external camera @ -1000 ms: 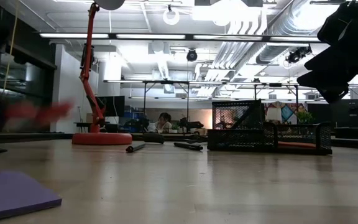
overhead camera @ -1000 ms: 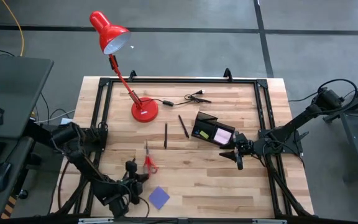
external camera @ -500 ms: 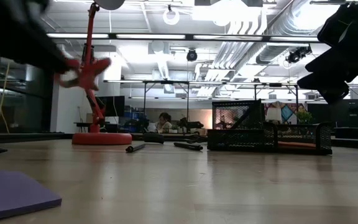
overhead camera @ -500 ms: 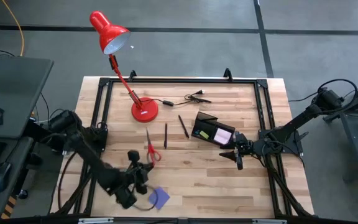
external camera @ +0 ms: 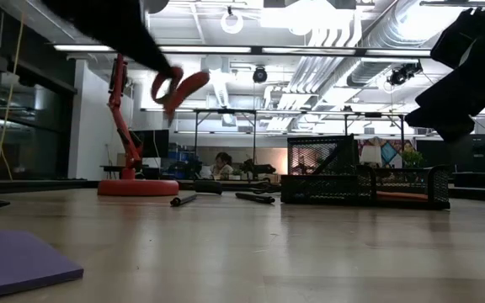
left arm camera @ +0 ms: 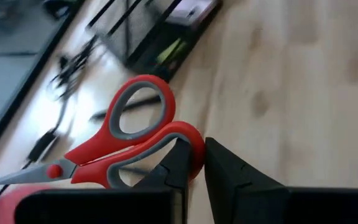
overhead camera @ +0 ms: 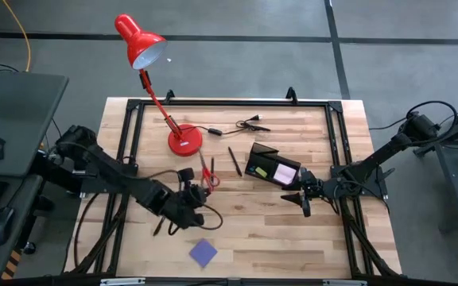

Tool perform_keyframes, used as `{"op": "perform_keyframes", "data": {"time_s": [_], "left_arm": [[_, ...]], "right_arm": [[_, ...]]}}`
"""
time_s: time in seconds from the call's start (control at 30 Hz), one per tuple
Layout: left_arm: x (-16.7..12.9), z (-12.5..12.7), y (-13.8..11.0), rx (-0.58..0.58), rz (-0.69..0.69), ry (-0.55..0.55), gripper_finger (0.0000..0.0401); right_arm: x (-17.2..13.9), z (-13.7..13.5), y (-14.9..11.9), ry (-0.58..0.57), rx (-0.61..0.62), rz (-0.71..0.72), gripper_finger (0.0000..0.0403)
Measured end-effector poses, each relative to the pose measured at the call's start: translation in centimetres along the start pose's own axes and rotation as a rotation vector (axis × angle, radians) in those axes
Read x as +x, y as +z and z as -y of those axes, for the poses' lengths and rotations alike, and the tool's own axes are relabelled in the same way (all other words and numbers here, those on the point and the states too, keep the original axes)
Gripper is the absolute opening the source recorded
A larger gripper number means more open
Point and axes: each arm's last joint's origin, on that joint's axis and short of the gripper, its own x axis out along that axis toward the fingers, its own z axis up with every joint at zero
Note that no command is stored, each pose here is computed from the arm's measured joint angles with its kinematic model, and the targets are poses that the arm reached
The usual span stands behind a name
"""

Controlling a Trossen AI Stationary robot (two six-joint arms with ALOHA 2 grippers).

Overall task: Pick and place office supplies into organizer
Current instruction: Put the red scissors into the desk organizer

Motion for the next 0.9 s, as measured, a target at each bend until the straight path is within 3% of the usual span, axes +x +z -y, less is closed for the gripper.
{"op": "perform_keyframes", "data": {"time_s": [0.27,0.43,0.63,0.9], "left_arm": [[-0.5,-3.6,4.5,-0.053,0.214,-0.248,0.0017],[-2.1,-7.4,6.5,-0.114,0.349,-0.351,0.0029],[-3.6,-11.8,8.2,-0.244,0.514,-0.527,0.0016],[-1.1,-15.6,8.9,-0.460,0.528,-0.661,0.0031]], "right_arm": [[0.0,0.2,-0.3,-0.017,-0.016,-0.025,0.0167],[0.0,0.3,-0.5,-0.031,-0.030,-0.044,0.0159],[0.0,0.5,-0.8,-0.047,-0.048,-0.076,0.0158],[0.0,0.7,-1.1,-0.047,-0.065,-0.116,0.0168]]}}
